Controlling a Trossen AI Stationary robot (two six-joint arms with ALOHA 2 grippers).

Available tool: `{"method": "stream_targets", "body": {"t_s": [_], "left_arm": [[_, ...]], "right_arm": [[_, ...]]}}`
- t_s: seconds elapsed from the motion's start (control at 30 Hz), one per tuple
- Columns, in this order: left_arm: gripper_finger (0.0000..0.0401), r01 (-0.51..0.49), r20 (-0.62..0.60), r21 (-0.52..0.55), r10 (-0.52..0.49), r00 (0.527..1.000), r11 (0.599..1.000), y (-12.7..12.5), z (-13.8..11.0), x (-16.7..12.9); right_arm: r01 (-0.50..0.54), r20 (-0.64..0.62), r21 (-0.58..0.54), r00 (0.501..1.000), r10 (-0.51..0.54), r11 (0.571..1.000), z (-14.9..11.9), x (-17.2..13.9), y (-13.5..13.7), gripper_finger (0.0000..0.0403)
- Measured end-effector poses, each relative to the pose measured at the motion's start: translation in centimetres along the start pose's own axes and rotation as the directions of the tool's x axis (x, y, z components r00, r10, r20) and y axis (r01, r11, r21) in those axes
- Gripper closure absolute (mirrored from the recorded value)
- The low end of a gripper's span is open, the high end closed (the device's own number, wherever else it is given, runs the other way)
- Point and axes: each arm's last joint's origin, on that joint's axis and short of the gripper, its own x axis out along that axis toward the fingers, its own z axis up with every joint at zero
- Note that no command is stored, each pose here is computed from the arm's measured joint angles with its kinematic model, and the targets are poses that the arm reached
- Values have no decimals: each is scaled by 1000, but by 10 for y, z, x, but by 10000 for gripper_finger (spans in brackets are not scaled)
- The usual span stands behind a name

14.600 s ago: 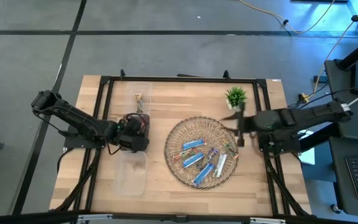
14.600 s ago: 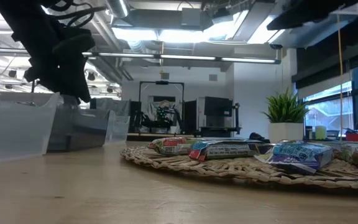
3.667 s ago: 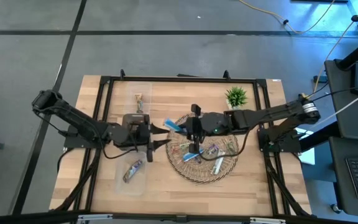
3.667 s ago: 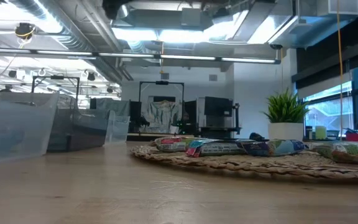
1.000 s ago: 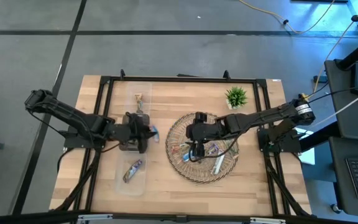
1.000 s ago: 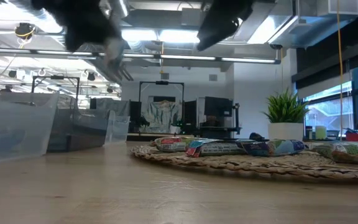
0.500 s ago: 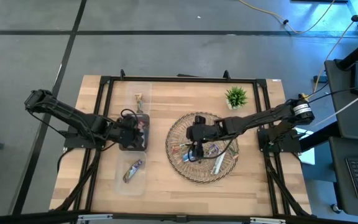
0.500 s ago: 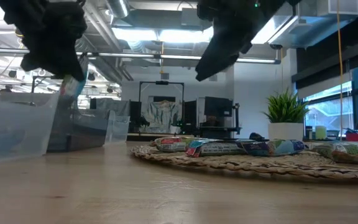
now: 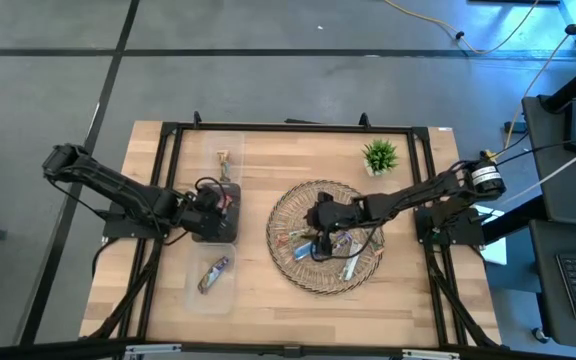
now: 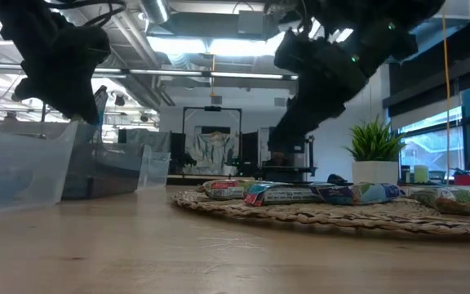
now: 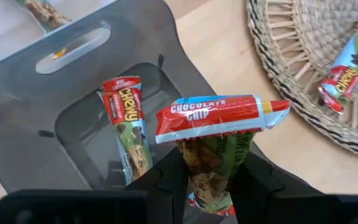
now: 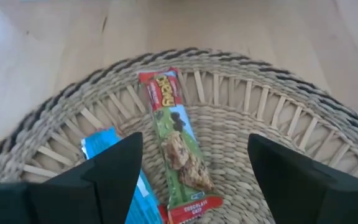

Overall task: Pick and place Granola Bars by type
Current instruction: Put the red granola bar into the black bin

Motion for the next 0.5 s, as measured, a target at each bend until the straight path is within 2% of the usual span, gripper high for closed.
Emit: {"method": "stream_targets", "body": {"t_s": [0.27, 0.5], "left_arm": [[311, -3, 23, -2, 3, 1000, 1000, 0, 1, 0], [310, -1, 22, -3, 1, 1000, 1000, 0, 1, 0]], "right_arm": [[-39, -48, -7, 998, 39, 999, -10, 25, -1, 111], [-32, -96, -27, 995, 29, 999, -4, 44, 1, 111]]}}
